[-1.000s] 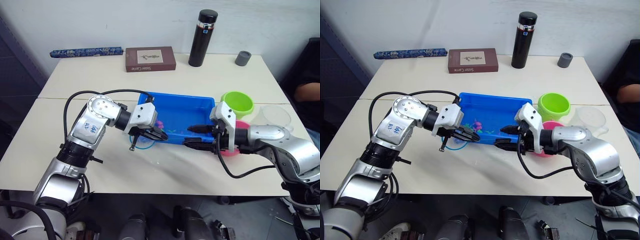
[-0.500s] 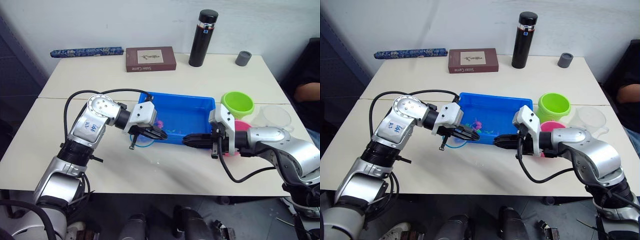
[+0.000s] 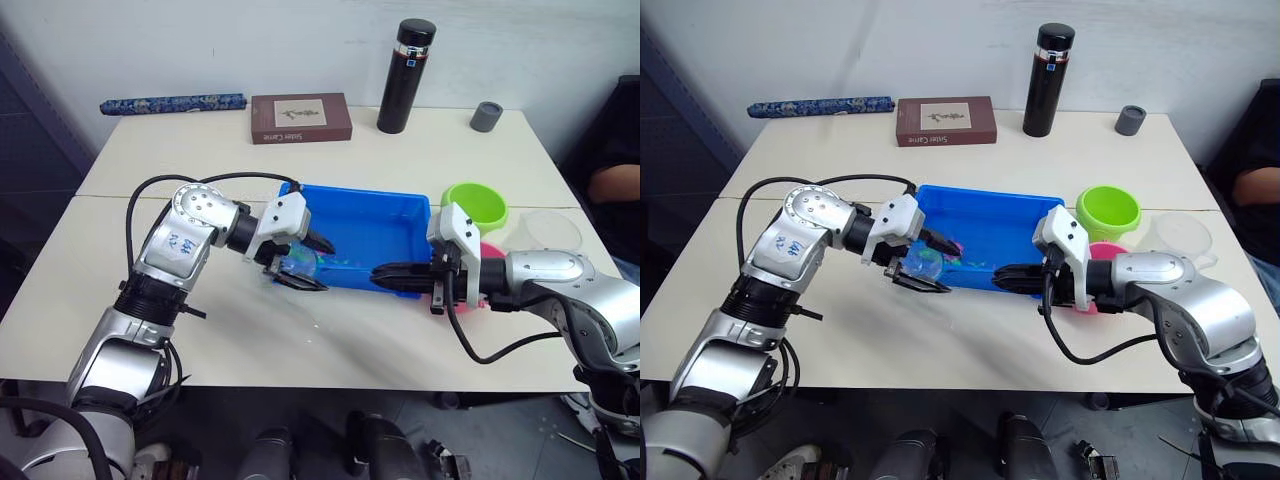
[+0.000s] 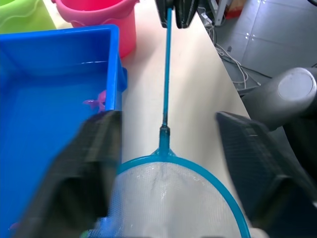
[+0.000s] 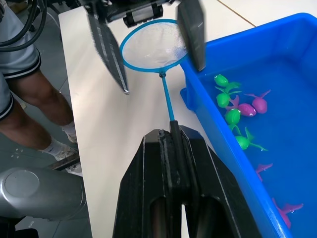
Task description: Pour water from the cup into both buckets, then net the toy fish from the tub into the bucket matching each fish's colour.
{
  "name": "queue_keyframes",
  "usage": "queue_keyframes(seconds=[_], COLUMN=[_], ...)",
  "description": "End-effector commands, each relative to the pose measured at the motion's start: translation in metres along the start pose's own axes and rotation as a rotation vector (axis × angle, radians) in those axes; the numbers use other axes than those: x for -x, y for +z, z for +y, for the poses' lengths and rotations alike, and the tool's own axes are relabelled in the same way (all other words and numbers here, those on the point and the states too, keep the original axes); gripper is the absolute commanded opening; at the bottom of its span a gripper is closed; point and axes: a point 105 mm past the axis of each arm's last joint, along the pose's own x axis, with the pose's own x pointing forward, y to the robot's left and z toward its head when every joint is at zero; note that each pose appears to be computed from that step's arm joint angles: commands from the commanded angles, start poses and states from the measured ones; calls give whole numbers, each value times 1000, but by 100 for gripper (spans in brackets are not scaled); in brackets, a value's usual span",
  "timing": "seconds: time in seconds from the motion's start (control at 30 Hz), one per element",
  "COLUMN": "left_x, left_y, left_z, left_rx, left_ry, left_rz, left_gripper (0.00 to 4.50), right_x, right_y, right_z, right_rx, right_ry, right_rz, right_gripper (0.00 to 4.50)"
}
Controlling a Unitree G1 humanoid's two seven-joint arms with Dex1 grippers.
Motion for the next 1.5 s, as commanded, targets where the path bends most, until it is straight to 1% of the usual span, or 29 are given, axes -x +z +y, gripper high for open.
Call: queue_keyframes(seconds=[0.03, 0.13, 0.2, 0.3, 0.37, 0.43, 0.47, 0.53, 0.6, 0.7, 0.8, 0.9, 1.0, 1.17, 1.23, 1.37, 1.5], left_x=[28, 46, 66, 91, 118, 135, 147, 157, 156, 150, 141, 130, 126, 122, 120, 117, 115], left_y=[40, 58, 69, 78, 80, 80, 76, 61, 45, 23, 5, 0, -3, -16, -19, -19, -17], left_z=[13, 23, 30, 36, 40, 40, 39, 34, 25, 6, -9, -21, -28, -38, -42, -44, -43], left_rx=[-54, -31, -34, -22, 6, 34, 54, 84, 111, 198, 237, 251, 270, 313, 324, 319, 313], left_ry=[89, 161, 244, 350, 455, 529, 569, 610, 603, 543, 481, 425, 385, 345, 329, 327, 342], left_rz=[-90, -137, -156, -180, -196, -210, -207, -167, -122, -107, -67, -73, -74, -8, 12, 13, 6], left_gripper=[444, 444, 444, 444, 444, 444, 444, 444, 444, 444, 444, 444, 444, 444, 444, 444, 444], right_x=[7, 7, 8, 12, 17, 23, 26, 31, 35, 38, 40, 47, 55, 68, 69, 69, 60], right_y=[6, 5, 3, 2, 7, 11, 14, 19, 24, 32, 38, 35, 27, 13, 9, 4, -5], right_z=[2, 2, 2, 0, -8, -19, -26, -38, -48, -69, -89, -100, -109, -112, -111, -110, -106], right_rx=[34, 33, 35, 33, 37, 43, 44, 70, 95, 154, 269, 384, 492, 605, 635, 678, 696], right_ry=[-3, -1, -4, -27, -74, -130, -162, -215, -252, -334, -409, -429, -430, -390, -371, -337, -296], right_rz=[-9, -3, 3, 0, -15, -25, -27, -27, -26, 4, 56, 145, 268, 422, 457, 508, 534], right_gripper=[0, 0, 0, 0, 0, 0, 0, 0, 0, 0, 0, 0, 0, 0, 0, 0, 0])
